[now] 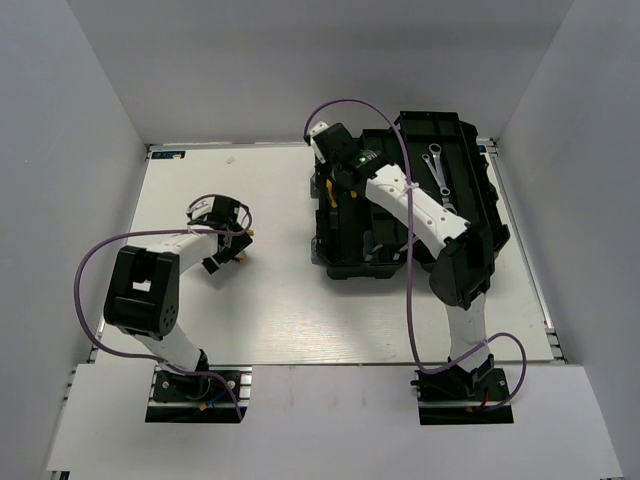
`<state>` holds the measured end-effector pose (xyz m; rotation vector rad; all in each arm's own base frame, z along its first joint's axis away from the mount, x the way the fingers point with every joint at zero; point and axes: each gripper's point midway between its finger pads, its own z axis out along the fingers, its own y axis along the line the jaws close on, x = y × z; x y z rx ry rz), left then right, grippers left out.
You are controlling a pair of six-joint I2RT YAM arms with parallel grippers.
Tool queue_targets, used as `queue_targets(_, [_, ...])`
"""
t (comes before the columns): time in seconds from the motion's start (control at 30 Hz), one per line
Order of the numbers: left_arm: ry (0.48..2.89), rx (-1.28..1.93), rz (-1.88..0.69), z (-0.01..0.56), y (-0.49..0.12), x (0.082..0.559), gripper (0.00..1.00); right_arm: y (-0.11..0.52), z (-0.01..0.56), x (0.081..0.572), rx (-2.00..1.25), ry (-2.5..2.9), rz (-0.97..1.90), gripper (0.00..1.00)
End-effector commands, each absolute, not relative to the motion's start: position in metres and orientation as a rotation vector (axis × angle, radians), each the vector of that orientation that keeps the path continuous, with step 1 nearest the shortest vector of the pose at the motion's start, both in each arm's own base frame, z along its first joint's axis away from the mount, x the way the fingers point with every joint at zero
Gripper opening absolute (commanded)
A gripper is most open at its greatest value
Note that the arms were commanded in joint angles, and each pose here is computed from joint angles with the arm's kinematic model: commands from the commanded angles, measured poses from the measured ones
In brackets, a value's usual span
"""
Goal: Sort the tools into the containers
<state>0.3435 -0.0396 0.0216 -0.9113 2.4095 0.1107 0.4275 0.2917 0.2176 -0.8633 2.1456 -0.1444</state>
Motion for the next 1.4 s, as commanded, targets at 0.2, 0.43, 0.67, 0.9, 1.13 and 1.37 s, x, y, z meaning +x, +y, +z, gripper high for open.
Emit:
queue_targets(0.2, [2.434,-0.928,0.107,0.015,-0.036,0.343,0.93,0.266,0.211,0.444,-0.969,2.100,-0.414,0.03])
queue_targets(0.43, [2.447,-0.917,0.118,0.009,-0.035,0.340,0.70,0.273,0.220,0.426,-0.976,2.132,-0.290,0.60])
queue_targets(0.67, [2.471,-0.920,0.153,-0.003,-0.031,0.329,0.30,0.268,0.250,0.402,-0.910,2.115,-0.137,0.62])
queue_targets(0.9, [2.453,-0.889,0.065,0.010,-0.039,0.329,0.00,0.252,0.296,0.368,-0.856,2.021,0.014,0.81])
queue_targets(1.13, [2.170,-0.534,-0.375,0.137,-0.089,0.369,0.00,0.191,0.318,0.370,-0.723,1.916,-0.208,0.26])
queue_targets(1.37, [2.069,-0.018,-0.855,0.228,-0.196,0.393,0.00,0.107,0.323,0.378,-0.487,1.924,-0.411,0.00])
